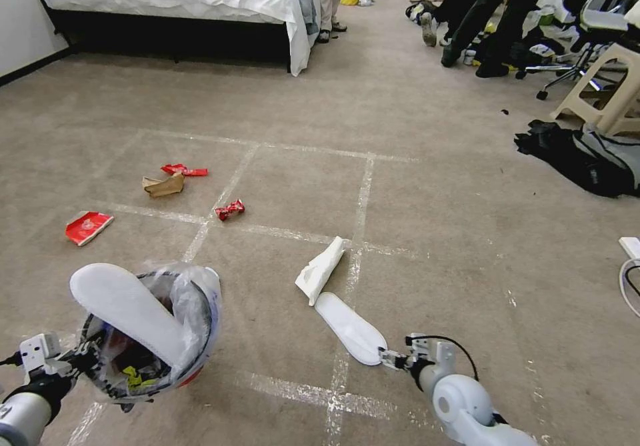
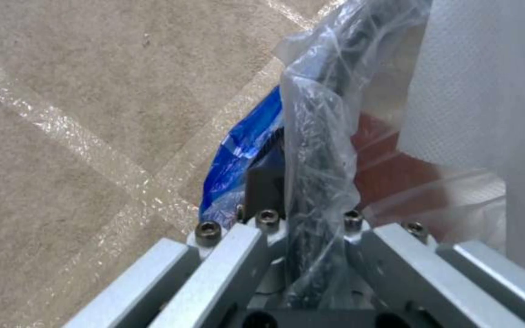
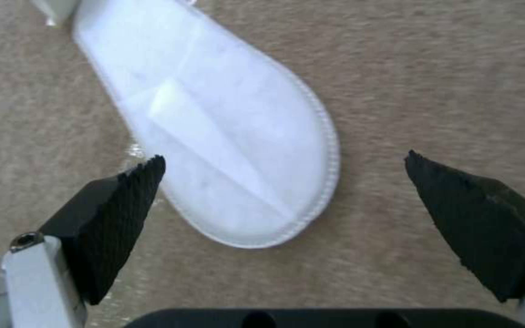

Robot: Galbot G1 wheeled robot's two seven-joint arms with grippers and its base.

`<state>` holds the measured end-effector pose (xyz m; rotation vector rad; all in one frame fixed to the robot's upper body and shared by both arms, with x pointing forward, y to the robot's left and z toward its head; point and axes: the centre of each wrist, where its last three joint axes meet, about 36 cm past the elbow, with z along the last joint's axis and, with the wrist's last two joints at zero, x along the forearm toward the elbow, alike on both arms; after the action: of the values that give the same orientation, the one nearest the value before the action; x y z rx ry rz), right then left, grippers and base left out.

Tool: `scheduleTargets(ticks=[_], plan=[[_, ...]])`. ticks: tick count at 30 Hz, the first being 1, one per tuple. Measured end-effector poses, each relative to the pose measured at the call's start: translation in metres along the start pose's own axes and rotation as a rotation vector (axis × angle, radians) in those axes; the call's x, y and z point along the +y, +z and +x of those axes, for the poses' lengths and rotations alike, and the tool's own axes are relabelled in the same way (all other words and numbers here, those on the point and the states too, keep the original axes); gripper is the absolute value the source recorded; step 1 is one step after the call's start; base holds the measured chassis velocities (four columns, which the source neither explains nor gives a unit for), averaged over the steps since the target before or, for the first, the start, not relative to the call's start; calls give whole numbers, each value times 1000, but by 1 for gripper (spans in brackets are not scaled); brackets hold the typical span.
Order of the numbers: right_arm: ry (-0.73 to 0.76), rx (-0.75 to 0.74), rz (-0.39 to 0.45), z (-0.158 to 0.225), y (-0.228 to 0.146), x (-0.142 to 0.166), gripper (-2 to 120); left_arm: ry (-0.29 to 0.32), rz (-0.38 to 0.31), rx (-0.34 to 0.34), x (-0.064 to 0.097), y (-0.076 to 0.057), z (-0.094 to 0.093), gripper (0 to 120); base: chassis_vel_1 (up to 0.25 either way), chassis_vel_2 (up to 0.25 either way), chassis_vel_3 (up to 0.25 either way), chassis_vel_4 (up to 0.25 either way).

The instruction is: Pick up the trash bin and place the garbage on the floor into it.

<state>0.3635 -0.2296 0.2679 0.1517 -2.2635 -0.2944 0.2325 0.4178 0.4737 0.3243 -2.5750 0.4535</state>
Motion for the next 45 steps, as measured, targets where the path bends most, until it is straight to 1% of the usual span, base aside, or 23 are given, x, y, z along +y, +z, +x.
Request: scheduleTargets(ticks=[14, 25, 36, 45], plan=[[23, 14, -6, -13, 6, 2, 100, -1, 3, 3, 1, 1, -1, 1, 0, 0, 0, 0], [13, 16, -22, -29, 8, 13, 100, -4, -1, 1, 1, -1, -1, 1, 0, 0, 0, 0], [39, 25, -17, -34, 9, 7, 100, -2, 4, -1, 0, 0, -3, 1, 0, 0, 0, 0], [24, 15, -18, -44, 11, 10, 100, -5, 3, 0, 0, -1, -3, 1, 0, 0, 0, 0]])
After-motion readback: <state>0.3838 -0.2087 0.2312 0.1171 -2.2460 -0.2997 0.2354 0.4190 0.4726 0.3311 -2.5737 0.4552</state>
